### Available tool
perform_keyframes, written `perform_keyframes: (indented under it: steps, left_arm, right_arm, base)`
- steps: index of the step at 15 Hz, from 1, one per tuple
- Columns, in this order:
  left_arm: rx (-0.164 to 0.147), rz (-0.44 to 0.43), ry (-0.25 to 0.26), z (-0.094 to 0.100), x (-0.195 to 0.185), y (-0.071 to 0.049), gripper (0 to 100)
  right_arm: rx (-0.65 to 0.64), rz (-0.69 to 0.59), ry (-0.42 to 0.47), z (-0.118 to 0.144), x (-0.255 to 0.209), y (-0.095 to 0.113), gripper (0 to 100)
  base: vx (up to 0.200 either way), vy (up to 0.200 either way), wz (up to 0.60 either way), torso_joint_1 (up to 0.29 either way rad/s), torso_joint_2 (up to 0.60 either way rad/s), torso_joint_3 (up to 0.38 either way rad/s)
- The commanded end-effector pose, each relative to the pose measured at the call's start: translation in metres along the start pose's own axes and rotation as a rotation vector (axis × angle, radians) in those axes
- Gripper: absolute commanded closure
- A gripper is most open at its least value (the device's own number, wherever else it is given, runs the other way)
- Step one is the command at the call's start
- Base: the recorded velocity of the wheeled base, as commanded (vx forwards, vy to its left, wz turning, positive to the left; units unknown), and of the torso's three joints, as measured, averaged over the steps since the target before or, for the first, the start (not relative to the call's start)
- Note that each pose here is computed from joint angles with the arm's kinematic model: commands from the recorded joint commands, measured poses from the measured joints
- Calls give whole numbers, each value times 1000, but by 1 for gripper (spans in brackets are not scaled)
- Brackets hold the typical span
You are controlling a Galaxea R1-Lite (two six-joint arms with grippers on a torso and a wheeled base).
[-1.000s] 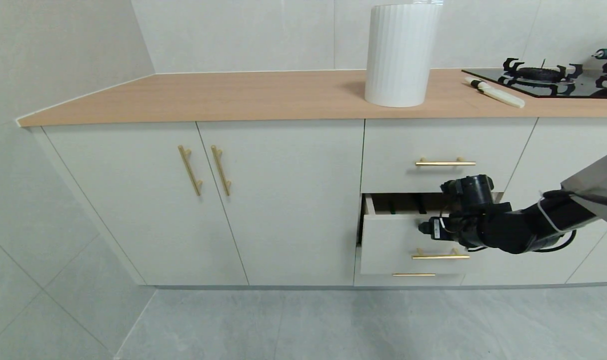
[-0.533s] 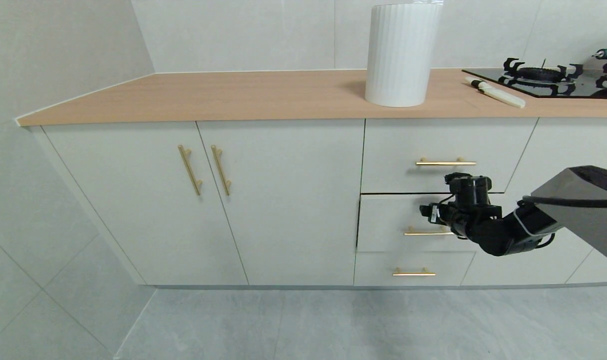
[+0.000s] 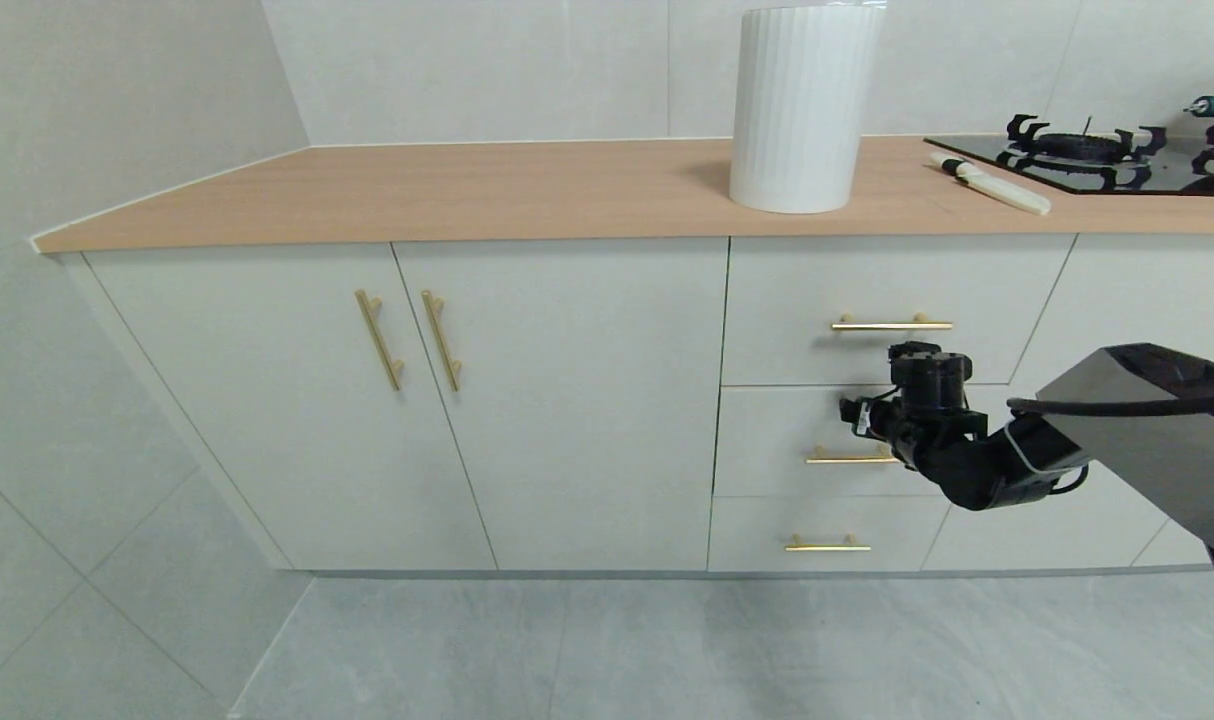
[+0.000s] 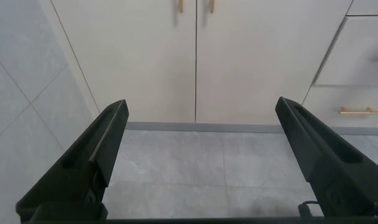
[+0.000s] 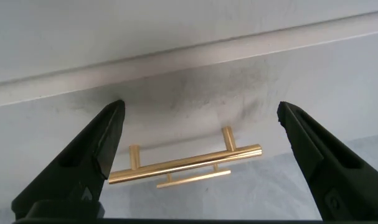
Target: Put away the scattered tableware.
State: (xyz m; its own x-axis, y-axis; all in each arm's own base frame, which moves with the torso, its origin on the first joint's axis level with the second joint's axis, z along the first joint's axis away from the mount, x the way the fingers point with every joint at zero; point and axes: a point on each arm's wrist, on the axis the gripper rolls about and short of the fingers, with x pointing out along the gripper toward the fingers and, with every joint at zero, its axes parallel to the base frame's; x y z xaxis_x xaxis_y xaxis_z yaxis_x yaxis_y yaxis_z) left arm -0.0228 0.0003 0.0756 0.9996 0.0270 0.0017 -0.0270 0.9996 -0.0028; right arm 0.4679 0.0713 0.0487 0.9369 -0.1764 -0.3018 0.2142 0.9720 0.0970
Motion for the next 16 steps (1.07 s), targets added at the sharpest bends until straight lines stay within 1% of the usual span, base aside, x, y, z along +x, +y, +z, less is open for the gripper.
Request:
perform_keyframes:
  steps: [1,3,5,8,10,11,12,13,14,16]
  left_arm:
    - [0,1,0,0,0,0,0]
    - [0,1,0,0,0,0,0]
    - [0,1,0,0,0,0,0]
    - [0,1,0,0,0,0,0]
    - [0,1,0,0,0,0,0]
    - [0,1,0,0,0,0,0]
    - [0,1,0,0,0,0,0]
    - [0,1,0,0,0,0,0]
    - [0,1,0,0,0,0,0]
    - [0,1,0,0,0,0,0]
  right_arm:
    - [6,-14,-13,-2,8,0,0]
    - [10,-18,-21,1,8,0,0]
    - [11,-22,-19,8,-3,-3,0]
    - [15,-8,-18,35,-57,-13,0]
    - [52,-4,-35,51,-112,-29,0]
    - [59,-7,-49,55,-129,-34,0]
    - [78,-6,-120,66,-172,-48,0]
    - [86,-5,-147,69,-187,-53,0]
    - [87,-3,-214,78,-225,-65,0]
    - [68,3,-382,93,-307,-92,0]
  base:
    - [0,0,0,0,0,0]
    - [0,0,0,0,0,0]
    - [0,0,0,0,0,0]
    - [0,0,0,0,0,0]
    - [0,0,0,0,0,0]
    - [0,0,0,0,0,0]
    - [0,0,0,0,0,0]
    - [0,0,0,0,0,0]
    - [0,0,0,0,0,0]
    - [0,0,0,0,0,0]
